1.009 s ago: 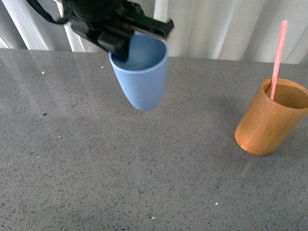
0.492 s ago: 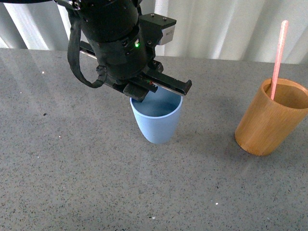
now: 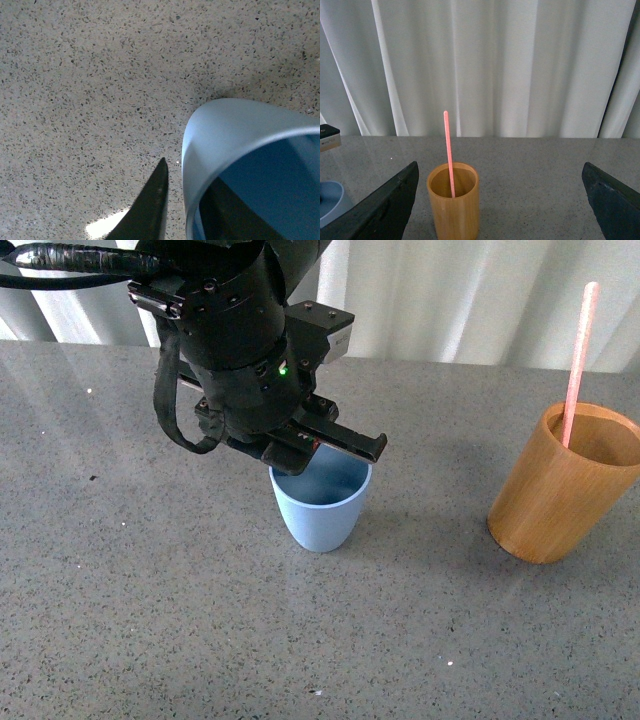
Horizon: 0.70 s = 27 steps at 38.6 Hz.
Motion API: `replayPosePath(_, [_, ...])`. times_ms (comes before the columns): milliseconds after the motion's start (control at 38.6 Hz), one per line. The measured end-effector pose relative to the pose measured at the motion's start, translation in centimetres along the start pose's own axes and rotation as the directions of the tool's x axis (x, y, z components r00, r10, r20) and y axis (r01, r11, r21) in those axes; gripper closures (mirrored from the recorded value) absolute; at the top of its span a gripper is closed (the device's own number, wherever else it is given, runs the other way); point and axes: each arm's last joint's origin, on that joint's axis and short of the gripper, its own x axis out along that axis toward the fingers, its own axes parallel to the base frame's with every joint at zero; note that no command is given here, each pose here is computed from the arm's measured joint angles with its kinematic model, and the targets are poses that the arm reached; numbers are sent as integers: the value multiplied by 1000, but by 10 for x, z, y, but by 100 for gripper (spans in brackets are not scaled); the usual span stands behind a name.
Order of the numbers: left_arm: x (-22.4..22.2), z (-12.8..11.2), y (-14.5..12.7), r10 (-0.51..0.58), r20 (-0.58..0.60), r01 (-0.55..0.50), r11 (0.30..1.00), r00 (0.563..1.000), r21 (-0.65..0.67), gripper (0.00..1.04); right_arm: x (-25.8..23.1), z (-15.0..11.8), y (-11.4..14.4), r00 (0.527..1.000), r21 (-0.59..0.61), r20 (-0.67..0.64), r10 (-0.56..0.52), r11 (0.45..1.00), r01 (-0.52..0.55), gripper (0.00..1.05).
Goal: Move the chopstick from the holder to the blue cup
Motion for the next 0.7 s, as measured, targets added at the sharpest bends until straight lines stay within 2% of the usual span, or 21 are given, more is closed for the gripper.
replayPosePath(233, [-8,-1,13,4,7,-3,999,1000,-32,43,0,0,0,1000,0,0,0,1000,0,10])
replayPosePath(414, [-60,6,48,41,144,-26,994,989,-106,7,0,0,0,1000,0,0,0,1000,0,10])
replayPosePath(517, [-94,0,74,87,281,-41,985,956,-165,8,0,0,0,1000,0,0,0,1000,0,10])
replayPosePath(595, [-117,-9,89,102,408,-18,979,907,-204,7,0,0,0,1000,0,0,0,1000,0,10])
replayPosePath(699, [-162,-43,115,230,615,-25,946,754,-322,7,0,0,0,1000,0,0,0,1000,0,10])
